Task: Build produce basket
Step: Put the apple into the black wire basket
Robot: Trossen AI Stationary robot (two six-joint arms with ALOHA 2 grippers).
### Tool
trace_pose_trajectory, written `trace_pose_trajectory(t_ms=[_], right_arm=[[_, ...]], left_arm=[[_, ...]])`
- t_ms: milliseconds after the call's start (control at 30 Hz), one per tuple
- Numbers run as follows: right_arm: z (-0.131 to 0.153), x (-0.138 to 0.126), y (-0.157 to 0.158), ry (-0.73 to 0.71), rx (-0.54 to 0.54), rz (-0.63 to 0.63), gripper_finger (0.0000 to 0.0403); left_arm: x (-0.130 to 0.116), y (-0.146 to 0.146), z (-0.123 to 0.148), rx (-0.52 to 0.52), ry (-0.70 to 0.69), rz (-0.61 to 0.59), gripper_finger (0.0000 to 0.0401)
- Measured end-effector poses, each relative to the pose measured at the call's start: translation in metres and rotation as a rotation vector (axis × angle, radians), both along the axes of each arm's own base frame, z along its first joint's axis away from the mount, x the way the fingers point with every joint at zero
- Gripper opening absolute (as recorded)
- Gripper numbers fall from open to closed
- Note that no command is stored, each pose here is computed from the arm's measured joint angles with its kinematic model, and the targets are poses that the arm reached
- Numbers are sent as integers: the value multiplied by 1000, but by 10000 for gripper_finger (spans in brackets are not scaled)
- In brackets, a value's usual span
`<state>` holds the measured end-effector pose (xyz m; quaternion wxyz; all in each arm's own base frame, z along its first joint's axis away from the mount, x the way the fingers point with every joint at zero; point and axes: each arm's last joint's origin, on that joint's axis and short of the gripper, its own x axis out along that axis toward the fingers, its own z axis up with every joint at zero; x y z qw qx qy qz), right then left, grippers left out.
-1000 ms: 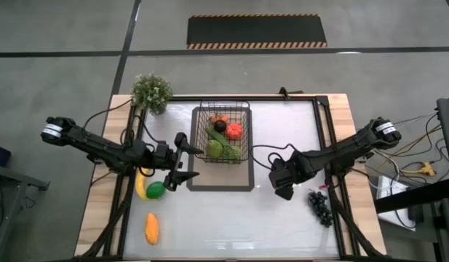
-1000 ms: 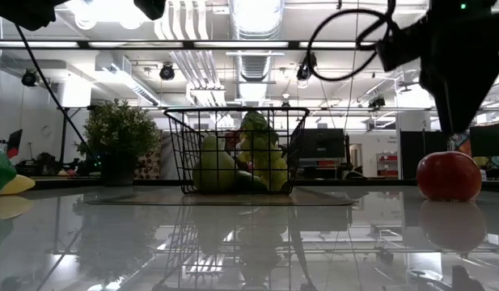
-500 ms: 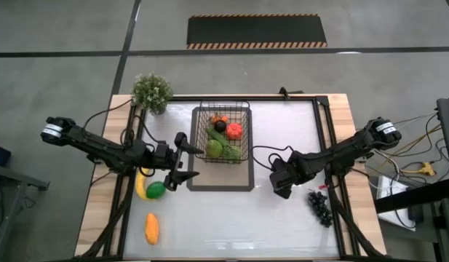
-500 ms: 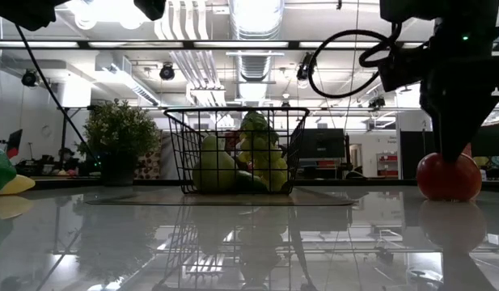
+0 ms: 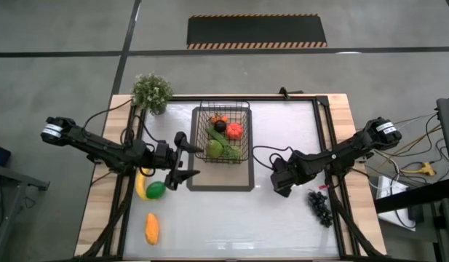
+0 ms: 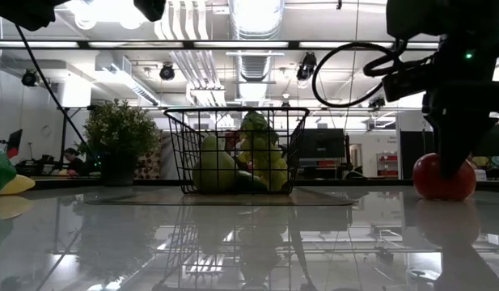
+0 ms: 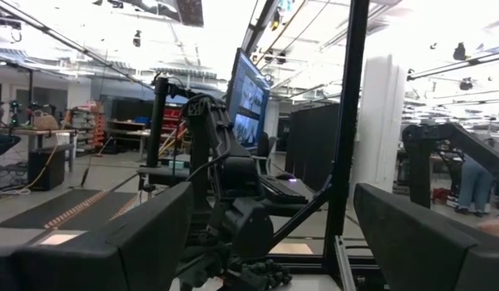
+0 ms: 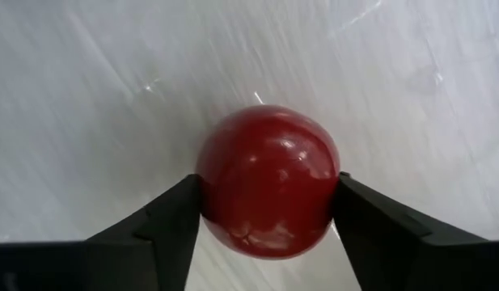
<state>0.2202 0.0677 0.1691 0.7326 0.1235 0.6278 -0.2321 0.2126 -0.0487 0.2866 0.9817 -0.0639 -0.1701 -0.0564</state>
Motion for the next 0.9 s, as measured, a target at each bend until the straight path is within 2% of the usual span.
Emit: trace_pose_trajectory(t_ms=[133, 267, 367, 500, 667, 900], right_arm=[[0, 0, 0, -3, 2, -7, 222], [3, 1, 0, -14, 8, -5, 226], [14, 3, 3, -87, 6, 27, 230], [32, 7, 8, -283, -31, 107, 231], [57, 18, 14, -612, -90, 222, 231], [70, 33, 21, -1105, -104, 383, 231]], left_arm=[[0, 0, 0, -1, 1, 2, 325], [0, 0, 0, -1, 2, 3, 325], [0, 0, 0, -1, 1, 3, 325], [0, 0, 0, -2, 1, 4, 325], [1, 0, -1, 0, 7, 4, 325], [15, -4, 2, 61, 17, 31, 325]])
